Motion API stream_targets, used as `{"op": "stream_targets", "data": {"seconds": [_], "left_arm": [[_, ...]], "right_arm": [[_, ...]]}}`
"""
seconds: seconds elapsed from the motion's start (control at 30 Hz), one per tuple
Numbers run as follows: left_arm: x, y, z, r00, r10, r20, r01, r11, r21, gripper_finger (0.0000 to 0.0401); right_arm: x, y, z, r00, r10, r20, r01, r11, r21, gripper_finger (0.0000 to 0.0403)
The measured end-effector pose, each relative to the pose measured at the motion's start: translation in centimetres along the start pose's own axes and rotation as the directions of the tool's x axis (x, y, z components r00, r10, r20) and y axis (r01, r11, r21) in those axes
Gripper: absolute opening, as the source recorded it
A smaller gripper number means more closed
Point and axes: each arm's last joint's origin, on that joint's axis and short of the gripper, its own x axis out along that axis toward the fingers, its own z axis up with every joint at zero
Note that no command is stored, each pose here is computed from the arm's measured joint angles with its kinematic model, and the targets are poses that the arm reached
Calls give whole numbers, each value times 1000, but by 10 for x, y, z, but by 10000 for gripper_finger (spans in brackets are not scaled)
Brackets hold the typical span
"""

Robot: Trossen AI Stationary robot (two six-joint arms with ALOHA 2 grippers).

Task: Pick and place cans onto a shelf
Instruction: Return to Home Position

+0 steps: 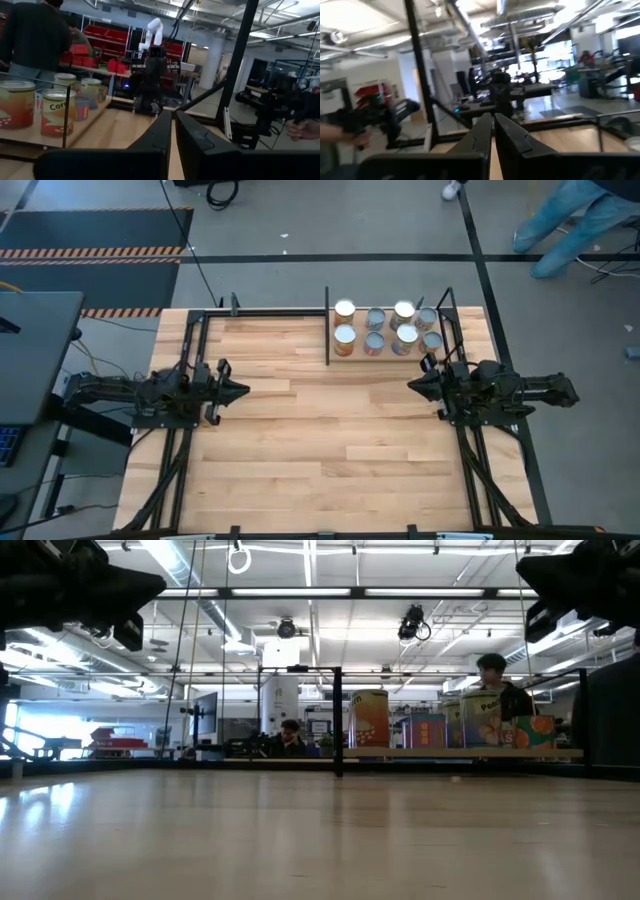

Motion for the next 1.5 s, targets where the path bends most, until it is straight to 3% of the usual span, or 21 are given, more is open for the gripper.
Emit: {"op": "stream_targets", "data": {"seconds": [0.13,0.3,0.47,0.73,0.93,1.13,1.5], "left_arm": [[-7,0,2,1000,-3,20,3,1000,-5,30],[-13,1,1,1000,3,15,-3,1000,2,29],[-13,3,-7,997,27,-66,-28,999,-19,29],[-12,3,-5,998,37,-44,-28,981,193,30],[-13,5,-13,990,55,-130,-29,980,197,29],[-13,4,-10,994,46,-96,-18,963,270,29],[-13,4,-9,995,43,-85,-18,962,272,29]], "right_arm": [[0,0,-6,998,15,-63,-15,1000,7,28],[-2,-7,-18,977,-120,-176,124,992,15,28],[-2,-10,-17,971,-178,-161,174,984,-39,28],[-4,-12,-24,953,-188,-239,180,982,-55,28],[-3,-12,-27,947,-172,-271,122,974,-193,28],[-2,-12,-24,956,-167,-243,129,978,-164,28],[-2,-11,-24,958,-165,-235,129,978,-163,28]]}}
